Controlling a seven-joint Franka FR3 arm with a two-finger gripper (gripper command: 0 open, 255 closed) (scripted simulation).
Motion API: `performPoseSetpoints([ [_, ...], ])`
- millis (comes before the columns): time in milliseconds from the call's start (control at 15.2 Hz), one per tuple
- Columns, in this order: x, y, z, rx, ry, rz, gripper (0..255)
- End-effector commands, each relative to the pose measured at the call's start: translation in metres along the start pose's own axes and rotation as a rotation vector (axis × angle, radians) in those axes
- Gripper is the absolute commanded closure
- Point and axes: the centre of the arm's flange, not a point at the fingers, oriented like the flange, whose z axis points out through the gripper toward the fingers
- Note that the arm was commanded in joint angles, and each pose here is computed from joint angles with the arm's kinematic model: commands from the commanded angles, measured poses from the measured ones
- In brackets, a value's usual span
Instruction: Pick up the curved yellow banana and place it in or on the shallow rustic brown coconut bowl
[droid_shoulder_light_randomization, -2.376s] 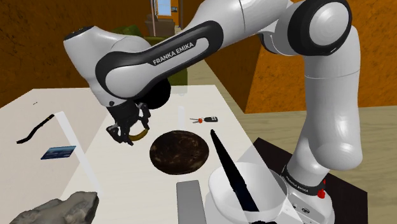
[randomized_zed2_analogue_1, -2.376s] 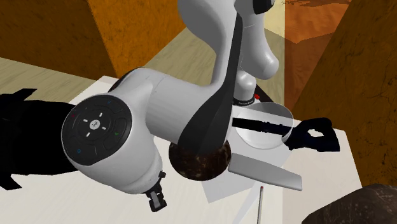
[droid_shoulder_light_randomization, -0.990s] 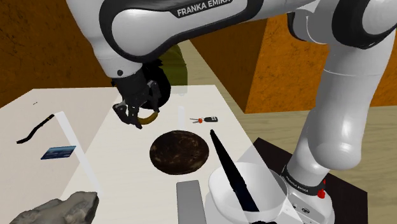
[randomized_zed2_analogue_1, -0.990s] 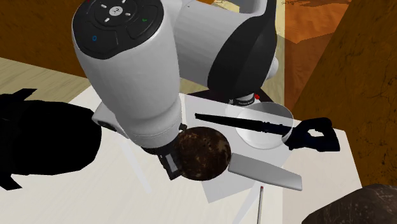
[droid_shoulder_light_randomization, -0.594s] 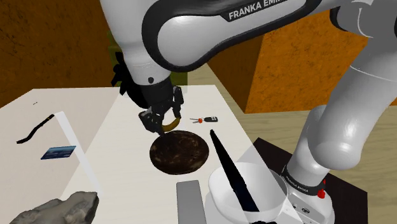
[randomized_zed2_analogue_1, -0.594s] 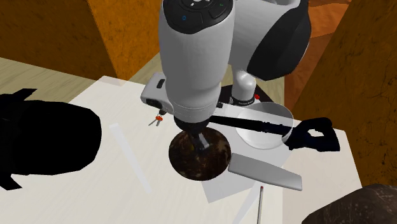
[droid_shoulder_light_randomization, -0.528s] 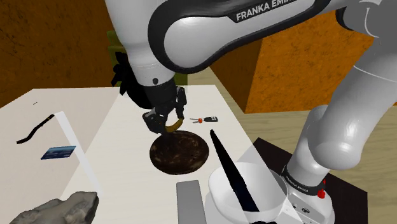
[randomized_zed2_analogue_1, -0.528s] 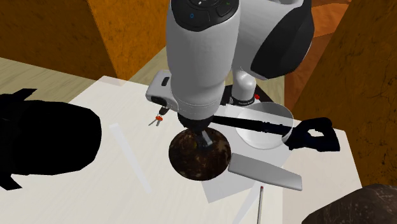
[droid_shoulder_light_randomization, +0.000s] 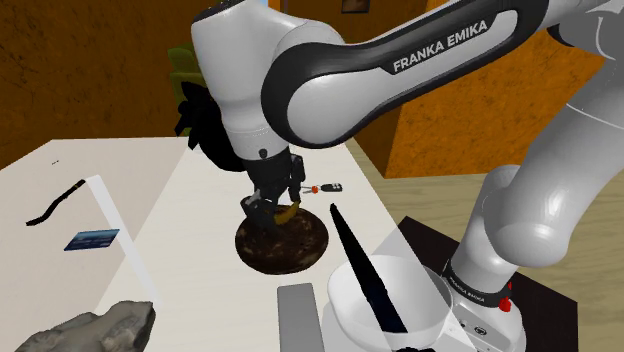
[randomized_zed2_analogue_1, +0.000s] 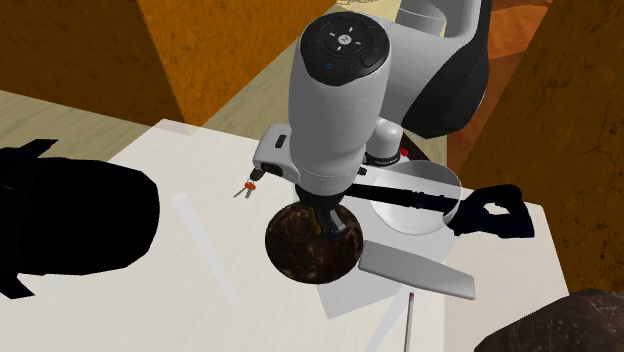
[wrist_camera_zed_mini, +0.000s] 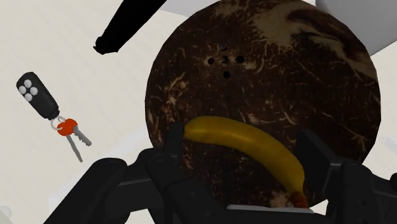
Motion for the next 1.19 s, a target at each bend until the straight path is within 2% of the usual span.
performPoseSetpoints([
  [0, 0.002, -0.003, 0.010, 0.000, 0.000, 0.000, 255],
  [264, 0.004, -0.008, 0.034, 0.000, 0.000, 0.000, 255],
  [792, 0.004, -0.008, 0.034, 0.000, 0.000, 0.000, 255],
  [858, 0.004, -0.008, 0.034, 0.000, 0.000, 0.000, 0],
  [1122, 0.004, -0.008, 0.034, 0.000, 0.000, 0.000, 0],
])
